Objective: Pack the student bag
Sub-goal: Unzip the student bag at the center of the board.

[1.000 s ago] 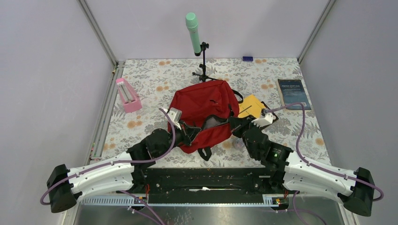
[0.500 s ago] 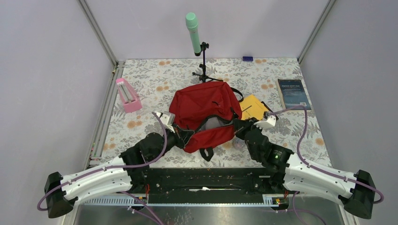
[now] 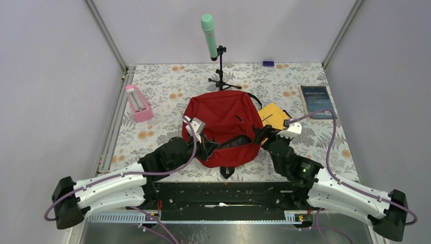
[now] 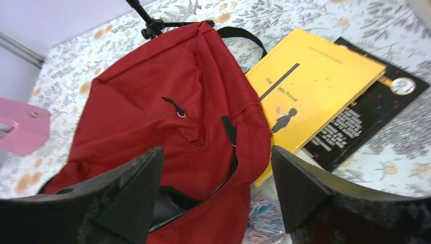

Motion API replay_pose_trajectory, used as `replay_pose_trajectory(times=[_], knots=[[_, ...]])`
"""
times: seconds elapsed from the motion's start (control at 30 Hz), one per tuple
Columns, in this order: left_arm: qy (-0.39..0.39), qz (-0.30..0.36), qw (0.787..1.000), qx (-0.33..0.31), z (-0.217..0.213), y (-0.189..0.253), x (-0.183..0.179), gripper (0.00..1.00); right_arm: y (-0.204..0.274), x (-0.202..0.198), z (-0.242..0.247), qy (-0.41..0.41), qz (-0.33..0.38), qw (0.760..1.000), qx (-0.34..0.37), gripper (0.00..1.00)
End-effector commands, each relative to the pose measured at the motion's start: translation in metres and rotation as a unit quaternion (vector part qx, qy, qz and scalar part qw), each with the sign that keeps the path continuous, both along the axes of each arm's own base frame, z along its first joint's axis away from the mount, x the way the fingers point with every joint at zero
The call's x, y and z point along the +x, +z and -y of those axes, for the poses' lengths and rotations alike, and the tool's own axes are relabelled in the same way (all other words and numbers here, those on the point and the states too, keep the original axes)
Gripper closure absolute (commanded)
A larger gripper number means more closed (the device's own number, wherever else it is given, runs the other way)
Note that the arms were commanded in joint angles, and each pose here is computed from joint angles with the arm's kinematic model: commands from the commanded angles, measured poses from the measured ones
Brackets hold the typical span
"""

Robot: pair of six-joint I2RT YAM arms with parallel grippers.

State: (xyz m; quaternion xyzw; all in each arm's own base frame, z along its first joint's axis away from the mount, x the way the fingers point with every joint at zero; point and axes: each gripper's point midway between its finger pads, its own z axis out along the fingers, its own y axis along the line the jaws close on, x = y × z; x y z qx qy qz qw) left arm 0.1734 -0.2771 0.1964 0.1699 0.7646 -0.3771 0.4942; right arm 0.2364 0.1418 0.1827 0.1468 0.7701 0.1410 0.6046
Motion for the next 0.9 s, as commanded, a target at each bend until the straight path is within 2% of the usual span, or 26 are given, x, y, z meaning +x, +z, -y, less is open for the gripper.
replay_pose_trajectory(times=[0.0,0.17,0.27,0.33,0.53,0.67,0.87], knots=[[-0.065,0.034,0.996,-0.055,0.029,0.044,-0.007,1.00,0.023,0.000,0.010,0.013,0.021,0.998,-0.052,0.11],[-0.090,0.024,0.994,-0.065,0.042,0.042,-0.012,1.00,0.031,-0.013,-0.035,0.162,0.026,0.984,-0.071,0.01],[-0.098,0.025,0.993,-0.066,0.044,0.043,-0.014,1.00,0.032,-0.029,-0.070,0.283,0.024,0.954,-0.100,0.00],[-0.099,0.028,0.993,-0.062,0.043,0.042,-0.014,1.00,0.030,-0.037,-0.080,0.330,0.014,0.936,-0.123,0.00],[-0.091,0.034,0.994,-0.047,0.035,0.039,-0.013,1.00,0.026,-0.046,-0.088,0.404,-0.017,0.898,-0.177,0.01],[-0.087,0.039,0.994,-0.049,0.031,0.041,-0.013,1.00,0.014,-0.055,-0.086,0.439,-0.041,0.872,-0.215,0.04],[-0.099,0.034,0.993,-0.048,0.035,0.040,-0.016,1.00,0.000,-0.054,-0.097,0.461,-0.053,0.856,-0.229,0.10]])
